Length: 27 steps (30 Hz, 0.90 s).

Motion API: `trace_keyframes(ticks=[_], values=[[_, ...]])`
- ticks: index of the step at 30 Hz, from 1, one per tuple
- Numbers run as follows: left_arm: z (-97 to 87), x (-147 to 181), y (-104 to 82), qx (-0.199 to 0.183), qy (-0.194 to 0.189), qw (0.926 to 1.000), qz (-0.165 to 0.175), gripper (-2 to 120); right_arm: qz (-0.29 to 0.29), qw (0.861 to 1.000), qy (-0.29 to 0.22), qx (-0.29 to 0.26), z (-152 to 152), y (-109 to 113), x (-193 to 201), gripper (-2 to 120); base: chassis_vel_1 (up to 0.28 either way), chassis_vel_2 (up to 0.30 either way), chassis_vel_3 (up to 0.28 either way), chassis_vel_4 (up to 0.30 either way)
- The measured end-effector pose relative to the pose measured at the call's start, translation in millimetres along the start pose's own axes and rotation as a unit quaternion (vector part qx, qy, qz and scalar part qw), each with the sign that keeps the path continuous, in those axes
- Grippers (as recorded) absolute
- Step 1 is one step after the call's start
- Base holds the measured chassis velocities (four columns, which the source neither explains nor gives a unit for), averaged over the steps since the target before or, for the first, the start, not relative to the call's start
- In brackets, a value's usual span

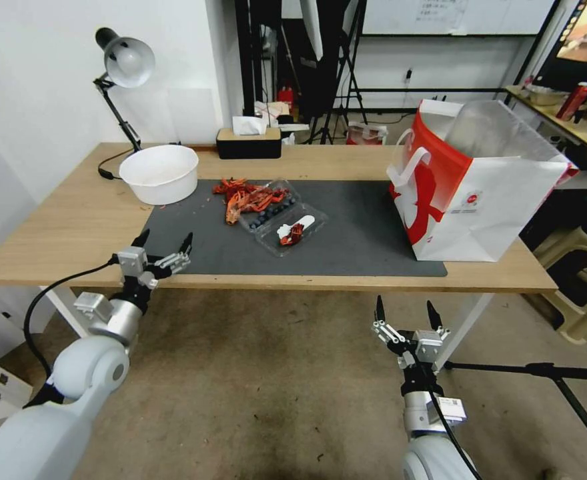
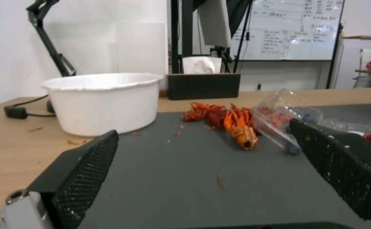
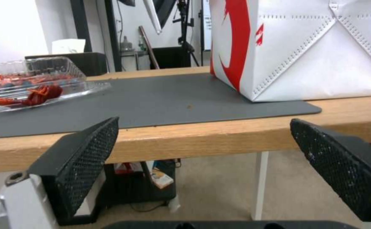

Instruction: Pick up the trash from the table and place it into the takeout bag.

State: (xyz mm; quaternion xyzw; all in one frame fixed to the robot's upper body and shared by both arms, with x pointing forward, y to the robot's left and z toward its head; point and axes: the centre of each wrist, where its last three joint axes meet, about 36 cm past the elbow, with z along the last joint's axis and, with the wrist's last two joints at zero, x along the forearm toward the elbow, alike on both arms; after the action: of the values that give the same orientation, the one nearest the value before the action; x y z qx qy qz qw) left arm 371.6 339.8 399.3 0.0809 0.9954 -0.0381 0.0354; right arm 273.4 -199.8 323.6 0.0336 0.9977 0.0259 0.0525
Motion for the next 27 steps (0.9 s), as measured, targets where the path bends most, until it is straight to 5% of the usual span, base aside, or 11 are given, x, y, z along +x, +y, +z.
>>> trace_keyframes(ticks=[27], values=[[21.2,55.0,-4.9,-0.004,-0.004,0.9994,-0.034,100,-0.01,1.0,-0.002,-0.003,-2.9,2.6,-2.1,100,0.0,0.0,0.0,0.0]])
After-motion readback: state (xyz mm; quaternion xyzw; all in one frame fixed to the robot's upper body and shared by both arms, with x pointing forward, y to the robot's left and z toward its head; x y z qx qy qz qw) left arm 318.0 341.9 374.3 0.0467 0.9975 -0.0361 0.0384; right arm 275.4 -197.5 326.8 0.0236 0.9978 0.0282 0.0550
